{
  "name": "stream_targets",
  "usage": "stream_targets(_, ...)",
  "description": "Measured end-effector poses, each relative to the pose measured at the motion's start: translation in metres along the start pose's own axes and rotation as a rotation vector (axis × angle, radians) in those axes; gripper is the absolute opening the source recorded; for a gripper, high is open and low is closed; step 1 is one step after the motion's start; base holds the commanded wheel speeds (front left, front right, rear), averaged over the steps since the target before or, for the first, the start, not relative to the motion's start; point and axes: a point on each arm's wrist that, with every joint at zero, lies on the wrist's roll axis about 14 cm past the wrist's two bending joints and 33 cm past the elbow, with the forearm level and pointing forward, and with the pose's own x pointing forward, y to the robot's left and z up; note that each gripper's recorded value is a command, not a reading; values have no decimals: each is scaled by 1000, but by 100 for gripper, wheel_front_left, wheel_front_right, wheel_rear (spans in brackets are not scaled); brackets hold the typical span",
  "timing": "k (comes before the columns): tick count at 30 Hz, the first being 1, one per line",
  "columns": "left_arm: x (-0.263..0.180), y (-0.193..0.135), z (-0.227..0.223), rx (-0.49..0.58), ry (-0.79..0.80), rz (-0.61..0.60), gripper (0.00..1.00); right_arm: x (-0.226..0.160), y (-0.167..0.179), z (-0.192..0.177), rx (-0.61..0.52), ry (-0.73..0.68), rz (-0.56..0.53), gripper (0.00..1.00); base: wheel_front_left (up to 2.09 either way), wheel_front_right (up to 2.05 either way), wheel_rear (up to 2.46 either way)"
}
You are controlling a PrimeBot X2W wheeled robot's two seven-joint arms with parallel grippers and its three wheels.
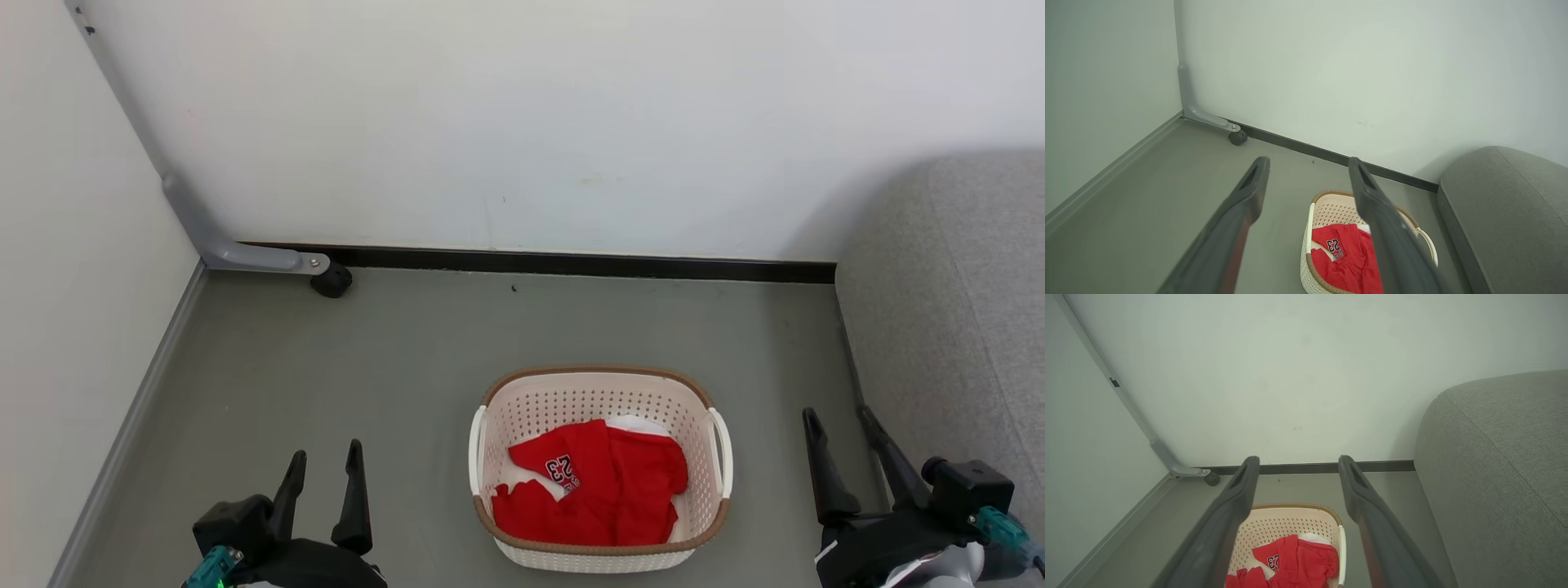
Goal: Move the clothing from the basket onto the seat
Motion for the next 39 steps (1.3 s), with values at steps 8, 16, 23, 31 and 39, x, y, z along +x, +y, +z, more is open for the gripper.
stream_targets(8,6,-13,-1,10,4,-36,100,-12,-13,-4,14,5,-48,100,0,0,0)
stream_targets(16,8,-15,-2,18,5,-47,100,-12,-15,-1,3,-5,-58,100,0,0,0)
stream_targets(23,9,-17,-2,39,5,-56,100,-12,-15,-1,1,-8,-60,100,0,0,0)
stream_targets(31,16,-29,-10,40,24,-99,100,-8,-12,-6,-12,4,-50,100,0,0,0)
stream_targets(39,34,-47,-15,43,42,-158,100,-1,-16,-18,-1,38,-60,100,0,0,0)
